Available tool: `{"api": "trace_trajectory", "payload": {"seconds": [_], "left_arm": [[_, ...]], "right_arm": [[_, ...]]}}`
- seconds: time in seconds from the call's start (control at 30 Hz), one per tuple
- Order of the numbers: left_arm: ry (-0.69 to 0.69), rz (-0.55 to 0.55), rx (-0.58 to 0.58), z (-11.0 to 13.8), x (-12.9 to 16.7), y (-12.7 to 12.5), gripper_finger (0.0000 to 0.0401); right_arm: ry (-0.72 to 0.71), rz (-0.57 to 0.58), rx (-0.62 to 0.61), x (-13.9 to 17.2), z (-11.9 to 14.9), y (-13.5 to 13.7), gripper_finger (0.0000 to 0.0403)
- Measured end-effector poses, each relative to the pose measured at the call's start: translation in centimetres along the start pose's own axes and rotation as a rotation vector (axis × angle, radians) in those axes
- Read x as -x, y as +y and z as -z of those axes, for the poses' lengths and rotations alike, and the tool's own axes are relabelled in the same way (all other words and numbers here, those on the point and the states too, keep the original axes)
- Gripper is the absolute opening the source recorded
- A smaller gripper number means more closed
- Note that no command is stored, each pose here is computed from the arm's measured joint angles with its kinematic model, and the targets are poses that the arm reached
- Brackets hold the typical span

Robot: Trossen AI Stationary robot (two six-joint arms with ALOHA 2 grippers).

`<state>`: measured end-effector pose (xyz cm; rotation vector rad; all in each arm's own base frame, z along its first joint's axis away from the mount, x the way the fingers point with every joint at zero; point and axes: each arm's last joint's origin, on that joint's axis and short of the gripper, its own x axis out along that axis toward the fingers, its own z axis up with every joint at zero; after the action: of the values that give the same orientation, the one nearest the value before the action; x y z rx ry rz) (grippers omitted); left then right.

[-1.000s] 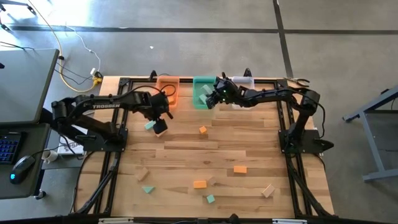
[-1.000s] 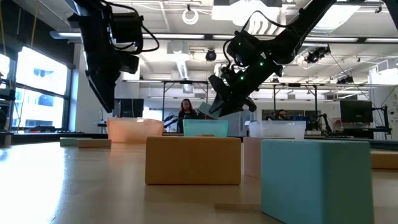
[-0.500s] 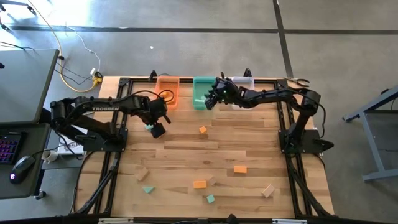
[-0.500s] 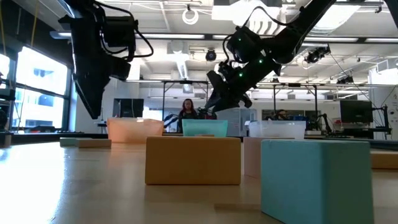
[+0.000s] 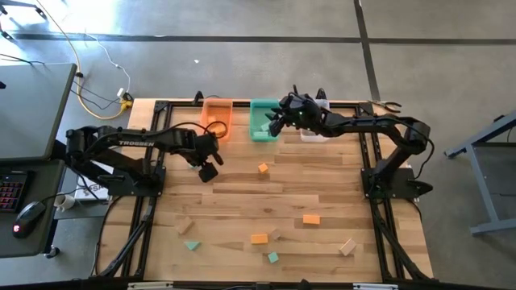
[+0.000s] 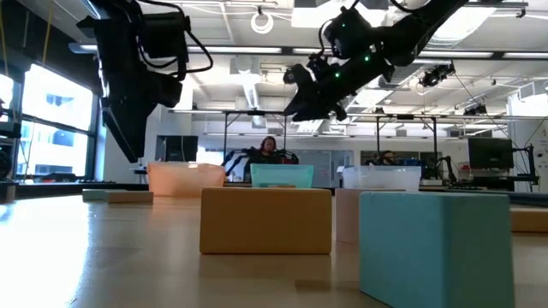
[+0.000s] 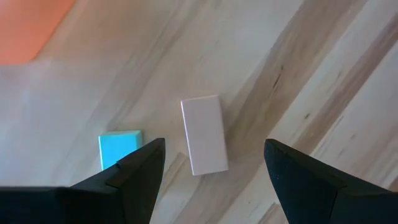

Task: Sort & place blocks by color
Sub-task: Put the brown block into the transparent bin

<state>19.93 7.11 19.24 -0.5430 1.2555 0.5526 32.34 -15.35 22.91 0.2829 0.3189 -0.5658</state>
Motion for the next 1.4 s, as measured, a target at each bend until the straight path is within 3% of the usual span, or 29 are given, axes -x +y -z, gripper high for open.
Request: {"api": "trace_trajectory", "payload": {"seconds": [0.43,1.27,1.4], "left_arm": [[0.009,-0.038,0.054,0.3,-0.4,-0.9,0.0261],[0.250,-0.126,0.038,0.1,-6.0,-1.2,0.0258],[0.271,-0.123,-0.013,0.0,-6.4,-1.2,0.0245]], "right_arm": [[-0.032,-0.048,0.051,1.2,-0.7,1.7,0.0152],[-0.031,-0.058,0.068,1.3,-0.6,2.1,0.0152],[-0.030,-0.059,0.068,1.2,-0.6,2.1,0.0152]]}}
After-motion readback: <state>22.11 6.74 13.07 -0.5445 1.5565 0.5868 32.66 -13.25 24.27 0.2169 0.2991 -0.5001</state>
